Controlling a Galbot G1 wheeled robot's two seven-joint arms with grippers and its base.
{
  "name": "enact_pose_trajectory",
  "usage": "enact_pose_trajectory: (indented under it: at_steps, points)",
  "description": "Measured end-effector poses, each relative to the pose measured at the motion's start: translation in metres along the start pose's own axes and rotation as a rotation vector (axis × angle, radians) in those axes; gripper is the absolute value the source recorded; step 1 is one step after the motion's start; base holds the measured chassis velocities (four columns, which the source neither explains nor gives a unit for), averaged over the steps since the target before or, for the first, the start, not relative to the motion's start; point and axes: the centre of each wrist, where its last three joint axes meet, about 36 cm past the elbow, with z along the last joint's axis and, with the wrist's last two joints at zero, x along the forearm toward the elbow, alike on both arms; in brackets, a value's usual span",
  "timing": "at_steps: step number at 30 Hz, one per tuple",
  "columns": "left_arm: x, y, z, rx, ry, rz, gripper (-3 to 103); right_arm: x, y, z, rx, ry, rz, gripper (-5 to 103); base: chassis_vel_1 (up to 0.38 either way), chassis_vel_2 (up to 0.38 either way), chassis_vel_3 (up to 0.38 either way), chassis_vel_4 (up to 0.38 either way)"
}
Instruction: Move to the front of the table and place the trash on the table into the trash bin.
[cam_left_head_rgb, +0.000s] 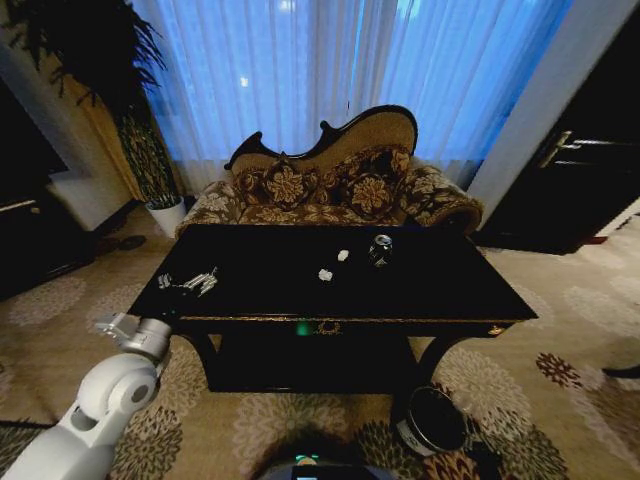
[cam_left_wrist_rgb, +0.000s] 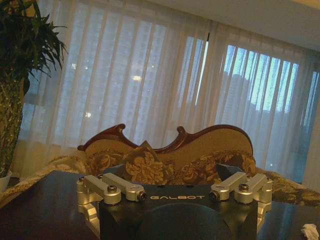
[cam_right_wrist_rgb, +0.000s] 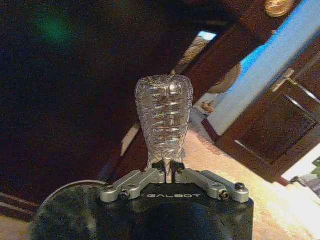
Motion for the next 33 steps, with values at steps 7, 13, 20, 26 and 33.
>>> enact_pose_trajectory:
  at_steps: [7, 13, 20, 26, 33]
  points:
    - [0.001, 0.001, -0.002, -0.001, -0.002, -0.005, 100, -0.005, 0.017, 0.001, -0.006, 0.014, -0.025, 4, 0.0, 0.0, 0.0, 0.0]
    - [0.002, 0.001, -0.001, 0.002, 0.001, -0.007, 100, -0.013, 0.028, 0.0, -0.011, 0.017, -0.037, 4, 0.0, 0.0, 0.0, 0.0]
    - [0.003, 0.0, -0.002, 0.001, -0.001, -0.006, 100, -0.016, 0.036, -0.003, -0.019, 0.014, -0.045, 3, 0.0, 0.0, 0.0, 0.0]
    - [0.004, 0.0, -0.002, 0.001, -0.001, -0.009, 100, -0.014, 0.041, 0.0, -0.019, 0.029, -0.039, 24, 0.0, 0.0, 0.0, 0.0]
    - [0.003, 0.0, 0.0, 0.008, 0.001, -0.009, 100, -0.017, 0.04, -0.001, -0.018, 0.027, -0.021, 51, 0.0, 0.0, 0.0, 0.0]
